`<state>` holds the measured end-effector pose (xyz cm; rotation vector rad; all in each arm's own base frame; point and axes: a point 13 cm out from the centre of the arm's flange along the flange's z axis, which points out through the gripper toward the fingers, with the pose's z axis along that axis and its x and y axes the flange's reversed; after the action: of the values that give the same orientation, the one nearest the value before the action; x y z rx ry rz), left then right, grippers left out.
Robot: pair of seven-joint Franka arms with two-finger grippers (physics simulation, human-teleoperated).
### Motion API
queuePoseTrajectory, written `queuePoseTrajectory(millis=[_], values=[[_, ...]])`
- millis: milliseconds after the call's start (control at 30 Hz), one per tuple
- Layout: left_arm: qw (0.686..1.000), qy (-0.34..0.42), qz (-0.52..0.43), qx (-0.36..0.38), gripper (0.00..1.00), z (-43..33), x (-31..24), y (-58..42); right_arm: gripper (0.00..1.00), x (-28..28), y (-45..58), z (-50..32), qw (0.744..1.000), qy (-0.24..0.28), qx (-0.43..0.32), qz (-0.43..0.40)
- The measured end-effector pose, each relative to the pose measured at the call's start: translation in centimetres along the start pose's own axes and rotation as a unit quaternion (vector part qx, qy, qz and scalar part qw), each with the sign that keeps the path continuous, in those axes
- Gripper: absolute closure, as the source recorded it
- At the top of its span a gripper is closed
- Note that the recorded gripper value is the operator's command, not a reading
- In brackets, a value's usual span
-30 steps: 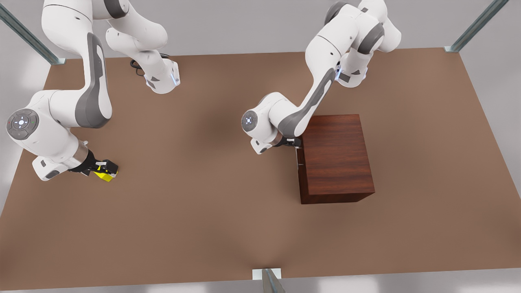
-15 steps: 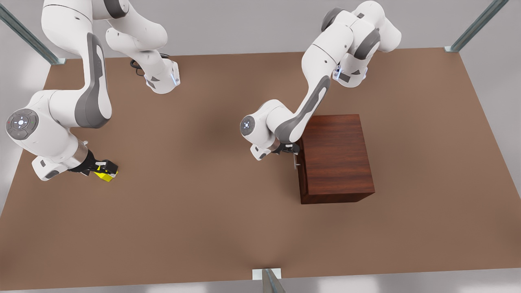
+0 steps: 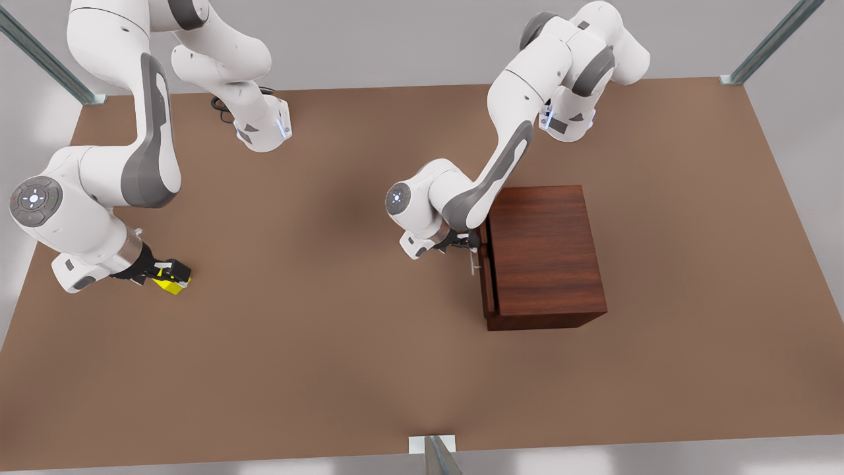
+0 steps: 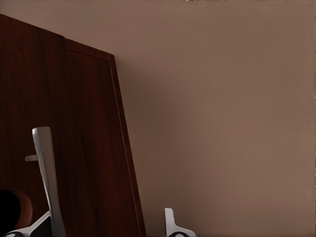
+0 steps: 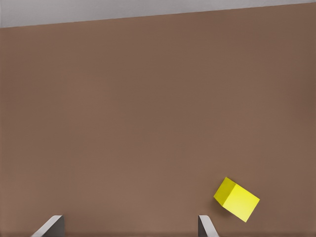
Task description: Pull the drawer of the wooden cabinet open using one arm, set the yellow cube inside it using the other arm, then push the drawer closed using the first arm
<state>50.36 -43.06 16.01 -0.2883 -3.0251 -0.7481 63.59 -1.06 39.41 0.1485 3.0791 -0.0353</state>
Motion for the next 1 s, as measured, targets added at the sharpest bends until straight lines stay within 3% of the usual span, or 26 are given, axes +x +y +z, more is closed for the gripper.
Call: queuePoseTrajectory(millis=[1000], values=[[0.998, -0.044, -0.020, 0.027, 0.00, -1.8, -0.2, -4.4, 0.00, 0.0, 0.0, 0.1, 1.000, 0.001, 0.001, 0.000]])
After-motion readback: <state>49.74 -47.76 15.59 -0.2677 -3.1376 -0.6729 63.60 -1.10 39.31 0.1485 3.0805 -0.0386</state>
